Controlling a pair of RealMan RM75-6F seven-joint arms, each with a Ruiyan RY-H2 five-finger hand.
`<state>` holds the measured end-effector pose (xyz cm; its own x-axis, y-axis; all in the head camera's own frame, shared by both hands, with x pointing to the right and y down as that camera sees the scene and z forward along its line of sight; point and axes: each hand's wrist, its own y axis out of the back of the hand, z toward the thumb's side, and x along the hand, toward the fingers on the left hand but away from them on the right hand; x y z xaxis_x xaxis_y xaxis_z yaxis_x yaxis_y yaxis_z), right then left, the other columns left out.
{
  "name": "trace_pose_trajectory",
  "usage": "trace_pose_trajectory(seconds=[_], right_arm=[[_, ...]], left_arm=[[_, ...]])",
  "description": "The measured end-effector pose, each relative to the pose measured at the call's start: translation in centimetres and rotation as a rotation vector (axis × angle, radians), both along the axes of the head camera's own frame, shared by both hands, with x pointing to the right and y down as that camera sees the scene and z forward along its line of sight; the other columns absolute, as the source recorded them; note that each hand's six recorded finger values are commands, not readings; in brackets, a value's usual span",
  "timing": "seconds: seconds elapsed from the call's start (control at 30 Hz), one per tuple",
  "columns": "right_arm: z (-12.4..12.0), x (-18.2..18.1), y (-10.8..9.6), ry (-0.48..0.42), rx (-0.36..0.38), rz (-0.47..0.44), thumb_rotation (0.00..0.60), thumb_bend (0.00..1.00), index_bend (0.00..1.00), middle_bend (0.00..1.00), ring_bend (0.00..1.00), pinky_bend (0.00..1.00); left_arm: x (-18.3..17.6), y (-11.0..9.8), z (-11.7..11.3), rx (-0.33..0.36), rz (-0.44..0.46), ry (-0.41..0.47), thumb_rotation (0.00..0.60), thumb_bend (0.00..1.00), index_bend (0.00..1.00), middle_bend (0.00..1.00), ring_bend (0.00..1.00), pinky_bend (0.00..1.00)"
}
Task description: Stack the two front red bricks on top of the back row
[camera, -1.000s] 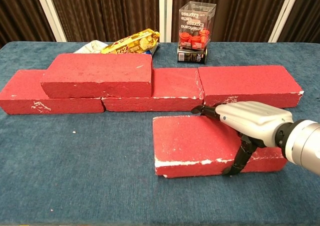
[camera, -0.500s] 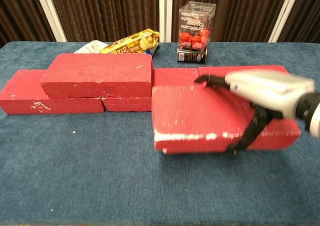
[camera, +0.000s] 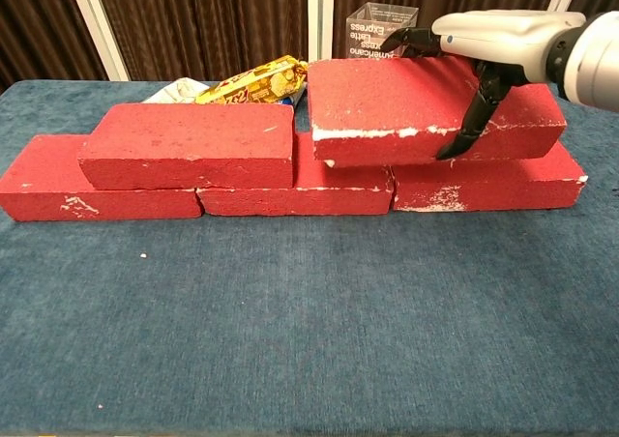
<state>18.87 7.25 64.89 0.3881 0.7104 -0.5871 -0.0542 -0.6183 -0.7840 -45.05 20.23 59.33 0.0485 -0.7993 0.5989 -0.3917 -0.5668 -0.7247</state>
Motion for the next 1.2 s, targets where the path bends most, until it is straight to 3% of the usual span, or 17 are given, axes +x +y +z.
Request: trace_pose_trajectory(seconds=[0.27,0.57,0.9,1.2], right_arm=[[2.7,0.6,-1.6,0.011,-0.068,0.019,0.6,0.04,0.0,0.14,0.12,0.18],[4.5,0.1,-2.4,0.021,-0.076,-0.021,0.6,0.04,0.0,0.13,0.12,0.16],[5.5,-0.7,-2.1,0.002,-0.087,-0.017,0.6,0.04,0.0,0.13,0.11,0.15],[6.0,-0.7,-2.1,0.008,-0.094,-0.001,0.6,0.04,0.0,0.12,0.11,0.15]], left_arm=[[0.4,-0.8,0.3,-0.004,0.011,0.011,0.6,0.01,0.0,0.0,0.0,0.0],[0.6,-1.1,0.4,0.02,0.005,0.024,0.6,0.01,0.0,0.0,0.0,0.0],[0.4,-1.3,0.1,0.08,-0.001,0.03,0.6,0.01,0.0,0.0,0.0,0.0],[0.5,-1.2,0.4,0.066,0.0,0.032,0.6,0.01,0.0,0.0,0.0,0.0]])
